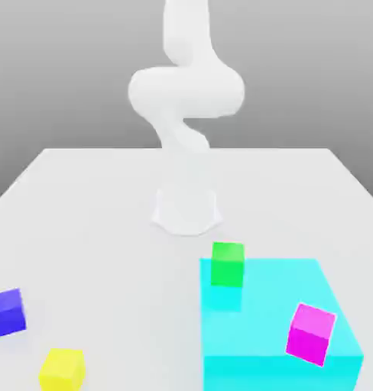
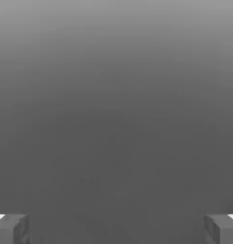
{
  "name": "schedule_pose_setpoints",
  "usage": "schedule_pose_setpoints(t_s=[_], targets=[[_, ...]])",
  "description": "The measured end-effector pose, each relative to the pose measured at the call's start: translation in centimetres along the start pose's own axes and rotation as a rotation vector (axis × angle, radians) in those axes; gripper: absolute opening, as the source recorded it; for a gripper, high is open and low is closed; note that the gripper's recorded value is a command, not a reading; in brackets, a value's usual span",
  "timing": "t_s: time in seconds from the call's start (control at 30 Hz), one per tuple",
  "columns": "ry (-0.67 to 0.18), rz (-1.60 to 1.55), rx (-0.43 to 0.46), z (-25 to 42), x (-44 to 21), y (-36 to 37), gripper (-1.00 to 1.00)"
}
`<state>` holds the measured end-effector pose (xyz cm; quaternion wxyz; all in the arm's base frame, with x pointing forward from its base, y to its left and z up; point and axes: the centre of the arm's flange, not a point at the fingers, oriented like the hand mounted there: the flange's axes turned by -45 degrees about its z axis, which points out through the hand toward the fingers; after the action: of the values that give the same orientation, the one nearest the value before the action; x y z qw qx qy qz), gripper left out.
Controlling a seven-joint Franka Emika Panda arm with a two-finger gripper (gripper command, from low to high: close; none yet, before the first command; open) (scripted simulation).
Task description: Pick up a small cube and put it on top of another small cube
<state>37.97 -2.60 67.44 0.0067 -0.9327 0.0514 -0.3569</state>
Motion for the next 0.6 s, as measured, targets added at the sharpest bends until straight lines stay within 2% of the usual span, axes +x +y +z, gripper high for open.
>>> schedule_pose_setpoints(t_s=[0.3, 0.6], targets=[[-0.236, 0.334, -0.122, 16.6, -3.8, 11.3, 0.00], [-0.446, 0.694, -0.277, 28.3, -15.3, 23.9, 0.00]])
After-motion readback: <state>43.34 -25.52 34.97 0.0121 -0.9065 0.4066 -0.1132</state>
